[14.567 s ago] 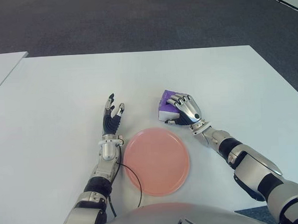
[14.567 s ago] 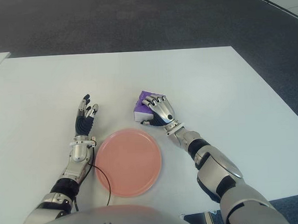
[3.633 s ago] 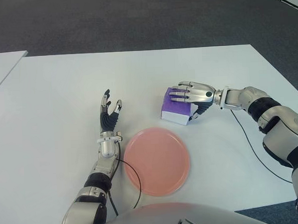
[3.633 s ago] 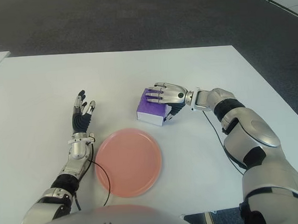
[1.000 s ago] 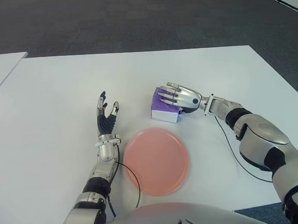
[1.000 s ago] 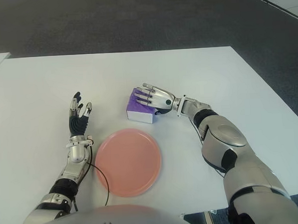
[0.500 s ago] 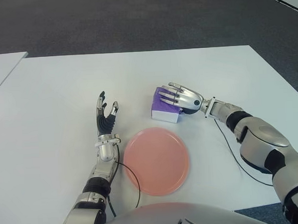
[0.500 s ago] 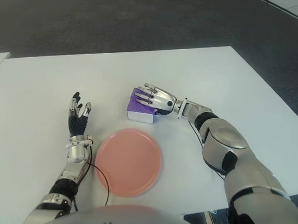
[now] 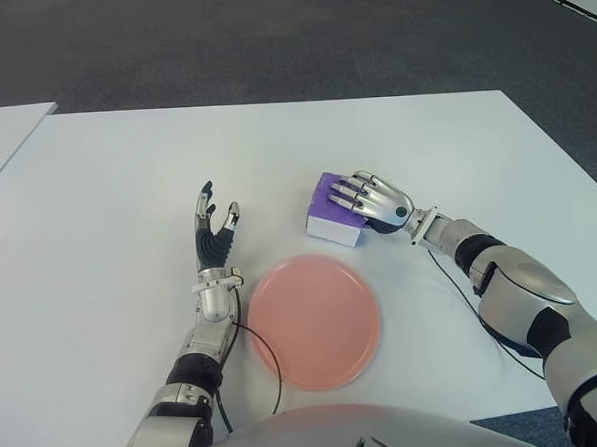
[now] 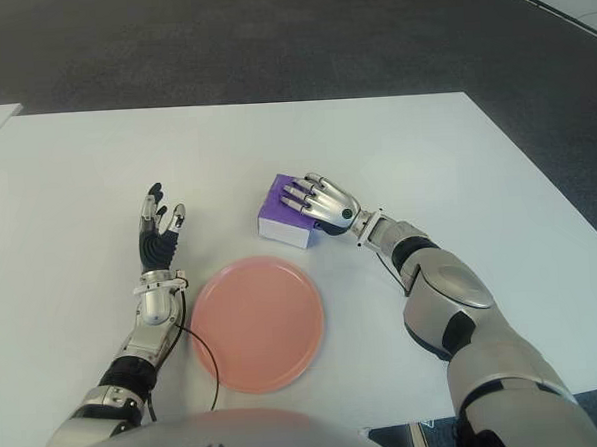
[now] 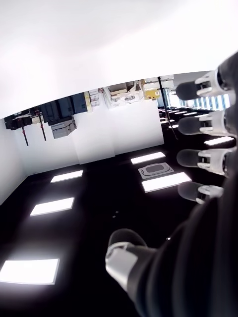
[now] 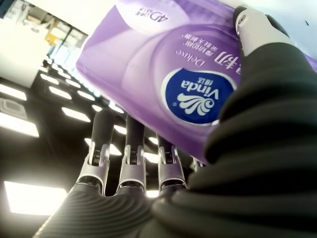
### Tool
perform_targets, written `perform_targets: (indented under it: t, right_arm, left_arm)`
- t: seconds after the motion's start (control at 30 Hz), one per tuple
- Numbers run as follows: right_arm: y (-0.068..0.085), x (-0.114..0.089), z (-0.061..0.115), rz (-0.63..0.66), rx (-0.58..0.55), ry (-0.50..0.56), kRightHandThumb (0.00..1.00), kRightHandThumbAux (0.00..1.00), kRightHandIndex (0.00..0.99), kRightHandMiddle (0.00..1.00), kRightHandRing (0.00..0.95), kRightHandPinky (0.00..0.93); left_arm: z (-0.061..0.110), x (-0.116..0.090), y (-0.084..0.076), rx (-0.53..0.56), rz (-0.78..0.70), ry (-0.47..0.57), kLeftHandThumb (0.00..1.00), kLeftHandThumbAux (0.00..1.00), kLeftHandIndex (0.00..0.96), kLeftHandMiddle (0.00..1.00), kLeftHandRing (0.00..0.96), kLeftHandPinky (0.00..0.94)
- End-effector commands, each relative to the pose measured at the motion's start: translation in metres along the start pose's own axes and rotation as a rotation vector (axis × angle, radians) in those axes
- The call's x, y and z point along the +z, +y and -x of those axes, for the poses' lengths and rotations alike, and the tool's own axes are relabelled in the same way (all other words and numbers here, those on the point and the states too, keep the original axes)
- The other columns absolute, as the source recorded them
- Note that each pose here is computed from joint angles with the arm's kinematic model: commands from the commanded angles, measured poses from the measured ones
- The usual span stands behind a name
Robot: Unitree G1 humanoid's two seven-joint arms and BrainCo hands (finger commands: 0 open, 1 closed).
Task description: Put the tissue paper into the plate.
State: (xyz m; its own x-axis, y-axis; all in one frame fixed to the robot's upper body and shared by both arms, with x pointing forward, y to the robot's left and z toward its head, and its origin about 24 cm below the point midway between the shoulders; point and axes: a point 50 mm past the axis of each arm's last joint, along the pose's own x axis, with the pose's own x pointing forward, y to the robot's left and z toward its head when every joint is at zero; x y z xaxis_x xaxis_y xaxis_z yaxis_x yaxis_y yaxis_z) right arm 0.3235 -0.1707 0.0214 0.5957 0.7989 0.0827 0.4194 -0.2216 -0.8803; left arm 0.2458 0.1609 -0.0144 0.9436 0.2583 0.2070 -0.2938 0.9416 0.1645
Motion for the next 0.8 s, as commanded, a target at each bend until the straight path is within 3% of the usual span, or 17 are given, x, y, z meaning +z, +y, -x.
perform_targets:
  t: [0.03,0.43,0.8]
  right_arm:
    - [0.02,0.035,0.025,-0.144,0.069,-0.004,0.847,0.676,0.414,0.593,0.79,0.84]
    - [0.018,0.035,0.027,-0.236,-0.004,0.124,0.852,0.677,0.405,0.558,0.852,0.873]
    - [0.022,0.043,0.032,-0.347,0.0,0.212,0.854,0.677,0.402,0.551,0.874,0.887]
  left_arm:
    - [0.026,-0.022,0.008,-0.011,-0.051,0.104,0.04,0.471,0.0,0.0,0.0,0.0]
    - [0.024,-0.023,0.007,0.003,-0.042,0.126,0.025,0.469,0.0,0.0,0.0,0.0]
    - [0.023,-0.023,0.006,0.009,-0.045,0.131,0.027,0.482,0.0,0.0,0.0,0.0]
